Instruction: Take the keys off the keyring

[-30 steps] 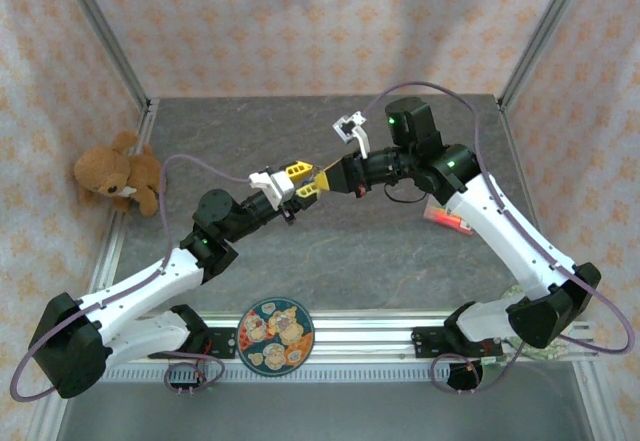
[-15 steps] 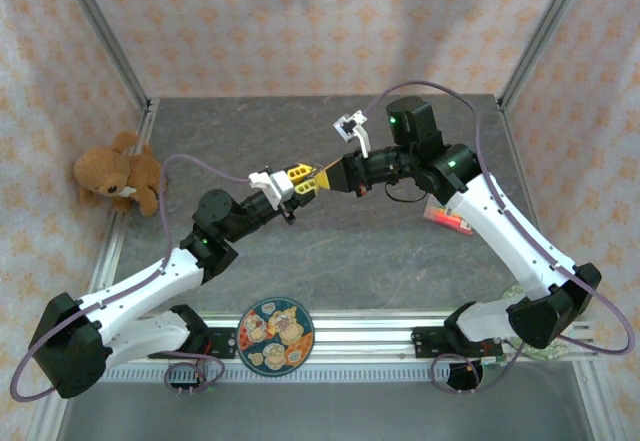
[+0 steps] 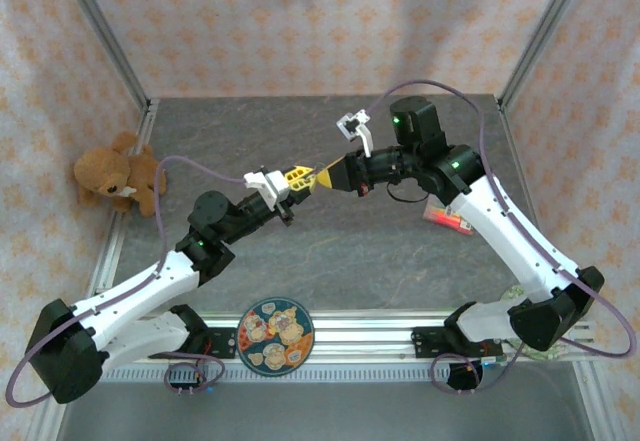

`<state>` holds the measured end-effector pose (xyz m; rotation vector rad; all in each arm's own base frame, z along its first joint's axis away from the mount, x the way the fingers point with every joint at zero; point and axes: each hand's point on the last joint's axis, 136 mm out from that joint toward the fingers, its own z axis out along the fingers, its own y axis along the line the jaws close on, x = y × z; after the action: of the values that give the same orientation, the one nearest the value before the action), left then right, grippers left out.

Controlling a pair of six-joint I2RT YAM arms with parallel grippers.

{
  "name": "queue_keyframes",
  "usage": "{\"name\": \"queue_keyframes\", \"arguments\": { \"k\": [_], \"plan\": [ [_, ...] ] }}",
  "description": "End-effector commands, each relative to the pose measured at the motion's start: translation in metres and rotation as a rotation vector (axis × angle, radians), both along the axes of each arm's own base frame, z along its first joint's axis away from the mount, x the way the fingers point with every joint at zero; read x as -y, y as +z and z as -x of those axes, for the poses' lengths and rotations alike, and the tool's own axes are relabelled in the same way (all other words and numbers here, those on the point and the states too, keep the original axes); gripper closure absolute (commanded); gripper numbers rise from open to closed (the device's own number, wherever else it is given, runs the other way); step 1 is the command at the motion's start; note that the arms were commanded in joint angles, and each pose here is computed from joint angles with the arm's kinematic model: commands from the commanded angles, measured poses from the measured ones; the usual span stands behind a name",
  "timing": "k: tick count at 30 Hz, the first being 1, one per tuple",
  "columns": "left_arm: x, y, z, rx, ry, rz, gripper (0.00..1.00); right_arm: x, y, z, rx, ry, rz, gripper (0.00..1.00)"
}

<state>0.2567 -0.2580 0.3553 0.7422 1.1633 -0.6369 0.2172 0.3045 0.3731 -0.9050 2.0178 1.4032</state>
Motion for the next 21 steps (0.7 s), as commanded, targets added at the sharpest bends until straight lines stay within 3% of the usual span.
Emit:
{"name": "queue_keyframes", "arguments": {
  "k": [1, 21],
  "plan": [
    [-0.007, 0.014, -0.002, -0.049, 0.018, 0.044, 1.00, 0.012, 0.014, -0.008, 0.134, -0.078, -0.003, 1.00],
    [-0.010, 0.023, -0.010, -0.261, -0.056, 0.107, 1.00, 0.035, 0.015, 0.031, 0.729, -0.049, 0.008, 1.00]
  ]
}}
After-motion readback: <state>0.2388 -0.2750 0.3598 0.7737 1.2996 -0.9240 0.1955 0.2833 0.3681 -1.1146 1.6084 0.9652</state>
